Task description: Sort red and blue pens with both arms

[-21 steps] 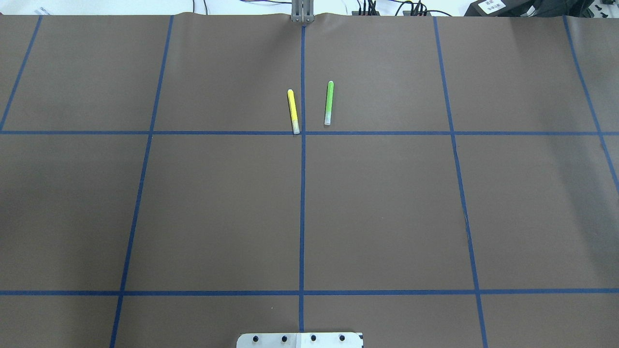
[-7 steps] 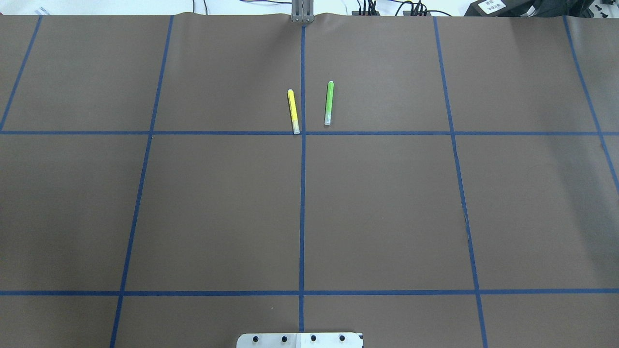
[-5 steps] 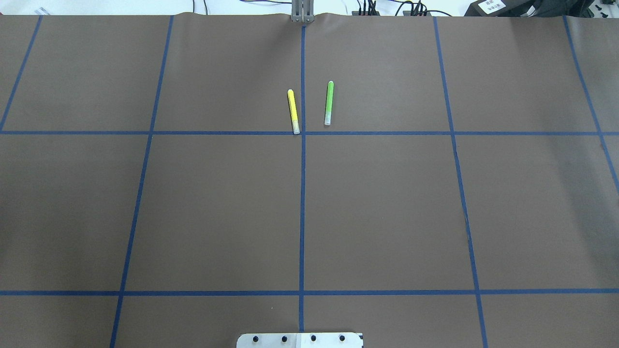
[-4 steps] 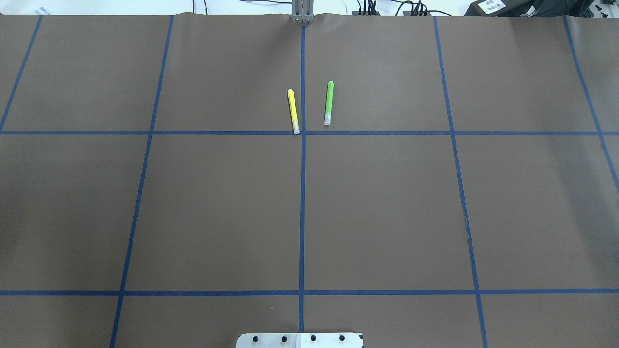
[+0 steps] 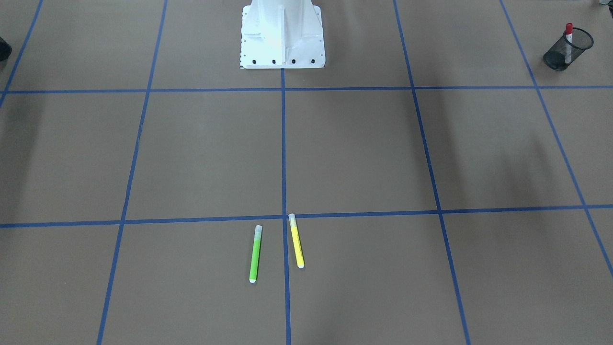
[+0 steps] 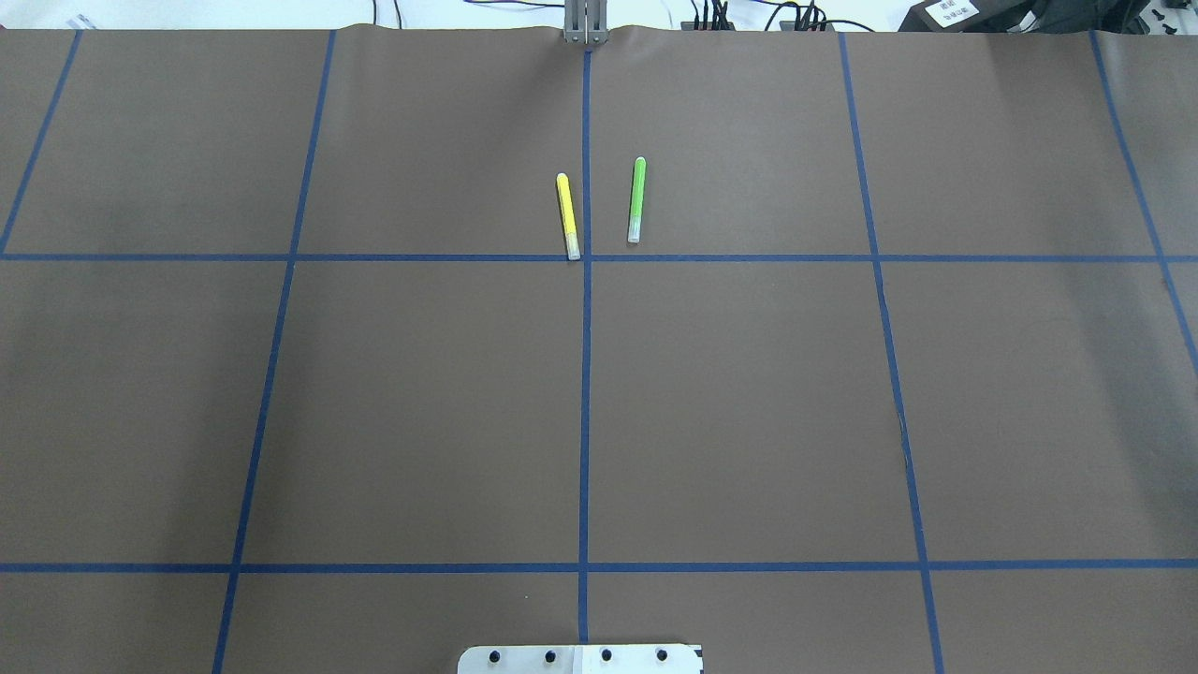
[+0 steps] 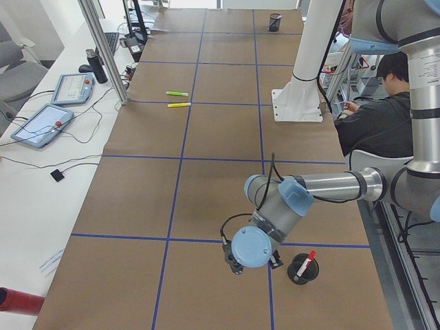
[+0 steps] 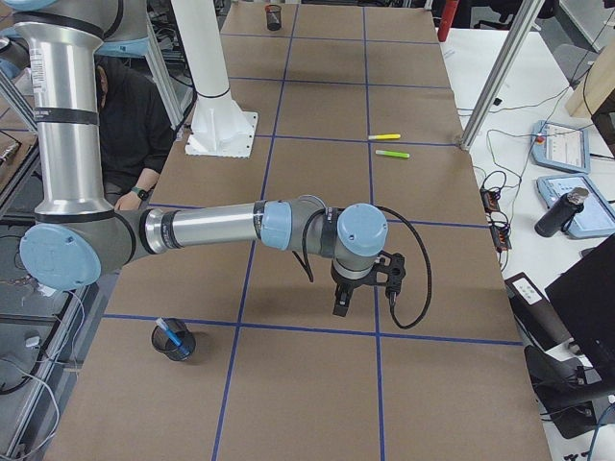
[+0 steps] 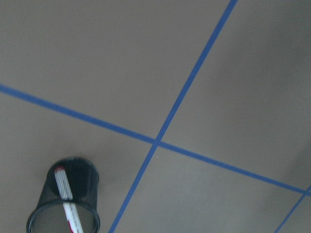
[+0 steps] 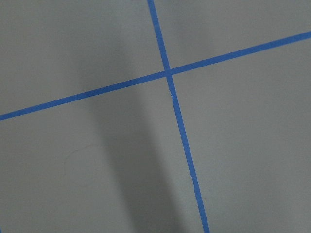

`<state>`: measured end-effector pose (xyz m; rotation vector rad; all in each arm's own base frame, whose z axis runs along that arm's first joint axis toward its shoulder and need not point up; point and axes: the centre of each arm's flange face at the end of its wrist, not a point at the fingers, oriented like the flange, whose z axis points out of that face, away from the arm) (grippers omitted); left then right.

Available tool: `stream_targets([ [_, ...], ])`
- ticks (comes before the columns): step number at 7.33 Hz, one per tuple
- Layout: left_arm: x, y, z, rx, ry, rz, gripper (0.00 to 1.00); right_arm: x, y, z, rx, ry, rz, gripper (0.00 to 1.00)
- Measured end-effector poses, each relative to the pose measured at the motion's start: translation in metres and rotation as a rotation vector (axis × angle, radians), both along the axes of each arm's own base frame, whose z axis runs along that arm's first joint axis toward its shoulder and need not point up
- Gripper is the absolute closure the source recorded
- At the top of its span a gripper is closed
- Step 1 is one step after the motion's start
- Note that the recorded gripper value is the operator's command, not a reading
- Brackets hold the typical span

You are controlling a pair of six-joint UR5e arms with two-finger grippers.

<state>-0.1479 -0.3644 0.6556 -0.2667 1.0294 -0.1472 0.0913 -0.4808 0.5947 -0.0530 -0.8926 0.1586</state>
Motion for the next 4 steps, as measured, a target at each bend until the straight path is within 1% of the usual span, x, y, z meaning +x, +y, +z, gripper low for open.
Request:
stream_targets([
  [1,-0.009,-0.033,-0.023,0.152,-0.072,0.009,0.0,-0.003,-0.004,0.0,0.039,0.006,-0.005,0.0],
  [2,-0.015,-0.053,-0.035,0.277,-0.15,-0.001,0.0,-0.006,-0.005,0.003,0.054,0.023,-0.011,0.0],
  [3,-0.017,-0.065,-0.037,0.346,-0.198,-0.034,0.0,-0.006,-0.004,0.01,0.051,0.048,-0.016,0.0],
  [4,-0.012,-0.075,-0.031,0.377,-0.222,-0.059,0.0,-0.005,0.001,0.019,0.037,0.07,-0.018,0.0],
])
